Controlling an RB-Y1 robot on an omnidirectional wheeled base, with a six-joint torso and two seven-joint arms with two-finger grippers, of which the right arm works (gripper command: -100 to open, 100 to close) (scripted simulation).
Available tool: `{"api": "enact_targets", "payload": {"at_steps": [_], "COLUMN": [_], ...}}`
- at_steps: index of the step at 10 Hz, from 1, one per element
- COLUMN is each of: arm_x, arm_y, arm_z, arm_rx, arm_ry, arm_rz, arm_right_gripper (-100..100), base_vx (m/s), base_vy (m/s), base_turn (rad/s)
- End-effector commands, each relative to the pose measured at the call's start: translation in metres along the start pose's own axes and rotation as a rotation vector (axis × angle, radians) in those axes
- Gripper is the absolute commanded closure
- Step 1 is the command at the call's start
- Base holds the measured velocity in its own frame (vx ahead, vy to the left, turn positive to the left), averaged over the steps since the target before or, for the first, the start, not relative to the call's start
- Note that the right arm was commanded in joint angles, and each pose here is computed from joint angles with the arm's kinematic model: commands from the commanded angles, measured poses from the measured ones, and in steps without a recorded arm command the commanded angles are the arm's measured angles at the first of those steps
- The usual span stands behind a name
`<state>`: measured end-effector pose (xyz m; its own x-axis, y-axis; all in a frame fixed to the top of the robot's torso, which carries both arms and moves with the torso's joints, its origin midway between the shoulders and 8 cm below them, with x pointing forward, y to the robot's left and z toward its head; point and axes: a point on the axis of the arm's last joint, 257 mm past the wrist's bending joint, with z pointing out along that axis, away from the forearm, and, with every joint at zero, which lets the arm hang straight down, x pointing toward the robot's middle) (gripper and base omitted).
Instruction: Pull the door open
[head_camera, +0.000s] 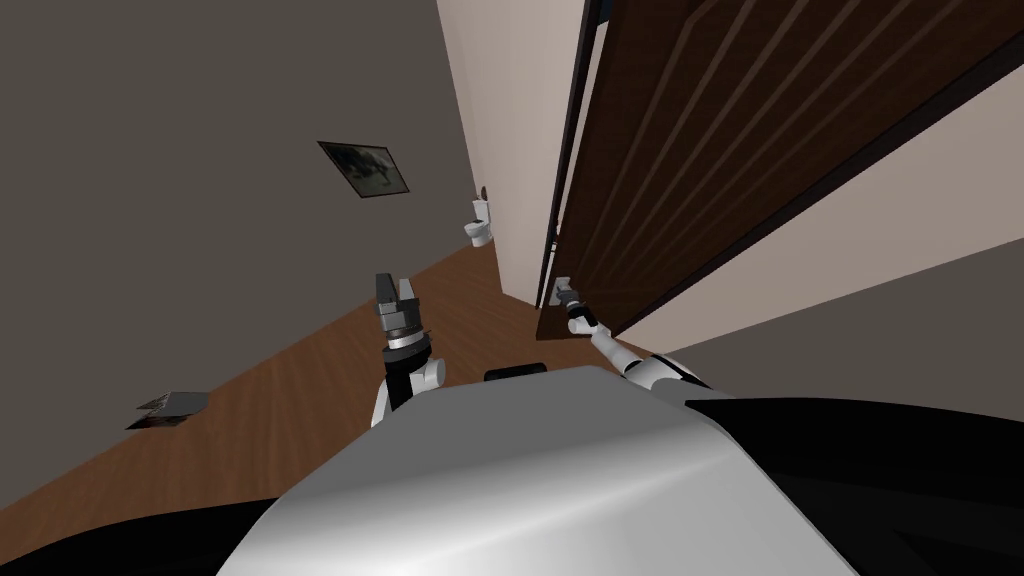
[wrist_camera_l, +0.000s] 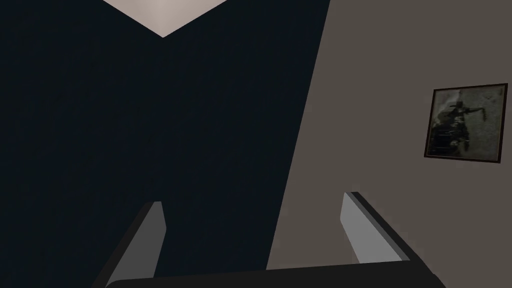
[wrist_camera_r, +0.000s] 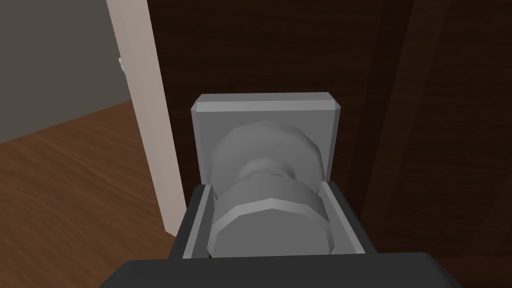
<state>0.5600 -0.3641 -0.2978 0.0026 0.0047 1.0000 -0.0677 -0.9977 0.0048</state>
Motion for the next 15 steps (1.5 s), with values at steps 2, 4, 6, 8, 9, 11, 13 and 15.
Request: {"api": "enact_targets", "payload": {"at_steps": [2, 4, 6, 8, 9, 11, 13, 15], "arm_x": [0.002, -0.001, -0.001, 0.0, 0.001, 0.002, 0.002, -0.001], "arm_y": [-0.01, -0.011, -0.016, -0.021, -0.023, -0.028, -0.033, -0.034], "arm_z": [-0.0028, -0.0032, -0.0075, -0.0108, -0.0129, -0.0171, -0.0217, -0.0229], "arm_rx": [0.035, 0.039, 0.068, 0.095, 0.11, 0.139, 0.167, 0.17], "arm_ry": [0.003, -0.004, -0.004, 0.0, 0.001, 0.003, 0.003, -0.003], "arm_rz": [0.004, 0.002, 0.001, 0.001, 0.001, 0.002, 0.004, 0.002], "arm_right_gripper": [100, 100, 100, 100, 100, 100, 100, 100], "base_vx": [-0.216, -0.137, -0.167, -0.184, -0.209, -0.215, -0.211, -0.13], "base_vy": [-0.1, -0.049, -0.061, -0.115, -0.1, -0.123, -0.094, -0.063], "base_turn": [0.086, 0.051, 0.08, 0.1, 0.102, 0.101, 0.082, 0.04]}}
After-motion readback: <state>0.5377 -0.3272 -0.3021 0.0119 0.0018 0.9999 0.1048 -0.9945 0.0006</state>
